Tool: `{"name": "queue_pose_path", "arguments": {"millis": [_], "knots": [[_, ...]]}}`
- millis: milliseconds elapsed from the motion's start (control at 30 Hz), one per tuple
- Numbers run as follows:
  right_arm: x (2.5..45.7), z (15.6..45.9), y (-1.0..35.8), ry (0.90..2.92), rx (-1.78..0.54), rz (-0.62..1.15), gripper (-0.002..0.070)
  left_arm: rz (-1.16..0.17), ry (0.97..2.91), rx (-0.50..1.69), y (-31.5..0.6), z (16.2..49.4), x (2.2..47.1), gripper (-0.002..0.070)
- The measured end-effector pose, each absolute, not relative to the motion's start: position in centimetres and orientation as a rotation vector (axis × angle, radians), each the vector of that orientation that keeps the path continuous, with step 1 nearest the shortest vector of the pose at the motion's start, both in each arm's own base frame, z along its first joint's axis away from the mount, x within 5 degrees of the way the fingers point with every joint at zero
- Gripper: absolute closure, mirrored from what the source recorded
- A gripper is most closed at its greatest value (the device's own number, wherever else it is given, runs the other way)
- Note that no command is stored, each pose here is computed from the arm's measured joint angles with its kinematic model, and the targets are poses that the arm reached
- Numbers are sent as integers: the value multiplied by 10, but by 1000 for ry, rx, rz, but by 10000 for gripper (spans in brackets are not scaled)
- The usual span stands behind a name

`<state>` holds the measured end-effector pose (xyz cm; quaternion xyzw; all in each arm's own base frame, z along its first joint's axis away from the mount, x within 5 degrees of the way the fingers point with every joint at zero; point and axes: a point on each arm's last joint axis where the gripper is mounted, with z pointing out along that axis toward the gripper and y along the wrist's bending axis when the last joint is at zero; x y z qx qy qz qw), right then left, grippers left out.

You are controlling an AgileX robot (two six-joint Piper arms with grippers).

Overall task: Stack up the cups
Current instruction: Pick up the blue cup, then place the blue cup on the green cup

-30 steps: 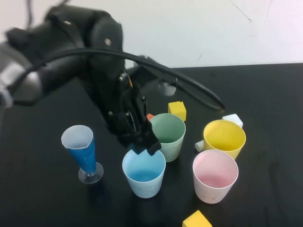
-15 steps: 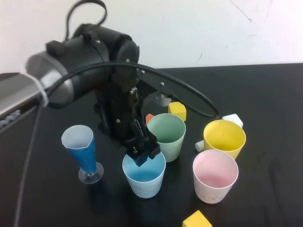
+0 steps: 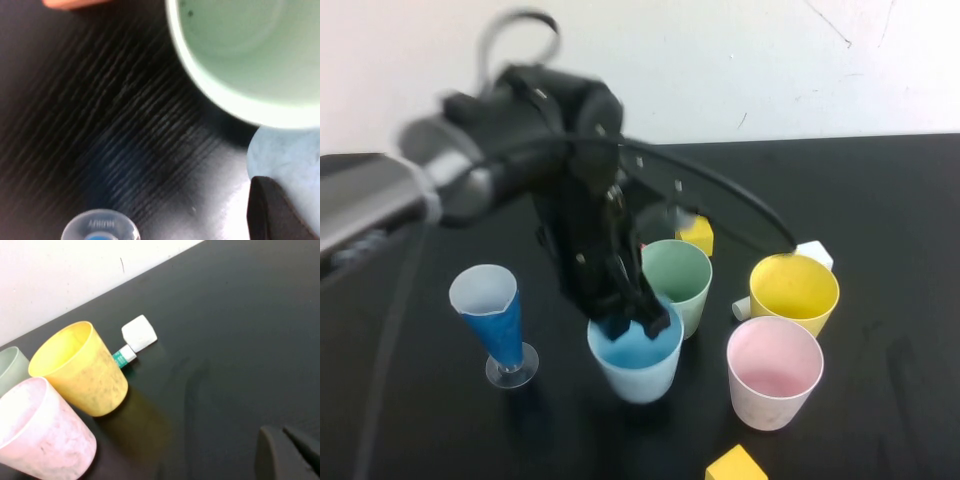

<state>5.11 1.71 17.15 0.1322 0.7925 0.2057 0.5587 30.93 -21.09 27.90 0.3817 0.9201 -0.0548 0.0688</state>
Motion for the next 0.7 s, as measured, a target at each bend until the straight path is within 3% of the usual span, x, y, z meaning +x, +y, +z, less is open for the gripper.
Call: {"name": "queue_pose_path", "arguments": {"millis": [300,500,700], "knots": [[51,172,17,1869,311,486,679,-284,2535,1084,-192,371,256,668],[51,172,17,1868,312,488,679,-237,2428,980,-187,386,258,669],[51,172,17,1868,309,487,679,-207,2302,904,-201,377,286,669]]}}
